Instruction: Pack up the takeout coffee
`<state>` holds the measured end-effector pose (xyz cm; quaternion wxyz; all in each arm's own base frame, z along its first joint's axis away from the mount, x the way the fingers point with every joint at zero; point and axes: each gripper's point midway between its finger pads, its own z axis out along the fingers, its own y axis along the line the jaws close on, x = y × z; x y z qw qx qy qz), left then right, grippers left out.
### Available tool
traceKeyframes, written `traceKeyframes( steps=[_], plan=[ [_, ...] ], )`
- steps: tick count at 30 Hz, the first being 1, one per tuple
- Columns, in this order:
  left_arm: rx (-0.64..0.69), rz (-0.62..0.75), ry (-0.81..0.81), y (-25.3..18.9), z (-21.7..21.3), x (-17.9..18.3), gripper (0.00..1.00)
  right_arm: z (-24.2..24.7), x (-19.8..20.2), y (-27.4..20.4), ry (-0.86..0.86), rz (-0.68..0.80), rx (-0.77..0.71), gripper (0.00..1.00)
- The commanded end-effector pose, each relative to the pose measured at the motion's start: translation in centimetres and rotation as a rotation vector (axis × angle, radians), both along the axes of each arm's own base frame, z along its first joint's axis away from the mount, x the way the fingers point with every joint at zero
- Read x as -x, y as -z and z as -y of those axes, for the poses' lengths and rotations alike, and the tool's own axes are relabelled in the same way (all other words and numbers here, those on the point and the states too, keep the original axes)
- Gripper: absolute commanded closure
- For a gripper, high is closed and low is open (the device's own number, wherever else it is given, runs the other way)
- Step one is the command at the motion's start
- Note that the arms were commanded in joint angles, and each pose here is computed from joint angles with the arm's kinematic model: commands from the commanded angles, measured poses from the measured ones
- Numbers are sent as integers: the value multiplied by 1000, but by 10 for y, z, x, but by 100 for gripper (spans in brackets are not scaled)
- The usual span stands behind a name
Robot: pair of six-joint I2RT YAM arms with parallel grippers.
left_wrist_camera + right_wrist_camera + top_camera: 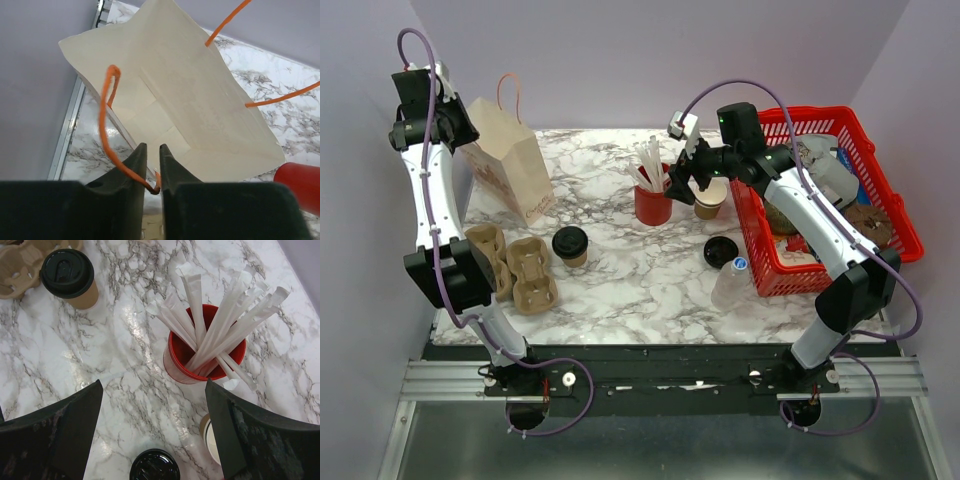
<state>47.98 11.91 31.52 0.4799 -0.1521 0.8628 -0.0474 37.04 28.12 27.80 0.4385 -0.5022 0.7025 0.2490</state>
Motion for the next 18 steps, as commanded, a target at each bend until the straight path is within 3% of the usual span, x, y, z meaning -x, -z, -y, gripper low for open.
traceKeyframes(
  steps=[1, 3, 14, 18],
  plan=[
    [-13, -42, -4, 11, 5, 4, 62, 4, -4, -12, 9, 49, -5, 8],
    [-17, -63, -20, 17, 5, 8, 57, 4, -2, -11, 8, 47, -3, 8],
    [-36, -151, -67, 41, 1, 28, 57, 5, -1, -8, 6, 43, -1, 8],
    [-36, -147, -54, 40, 2, 25, 74, 4, -3, -11, 7, 51, -3, 8]
  ],
)
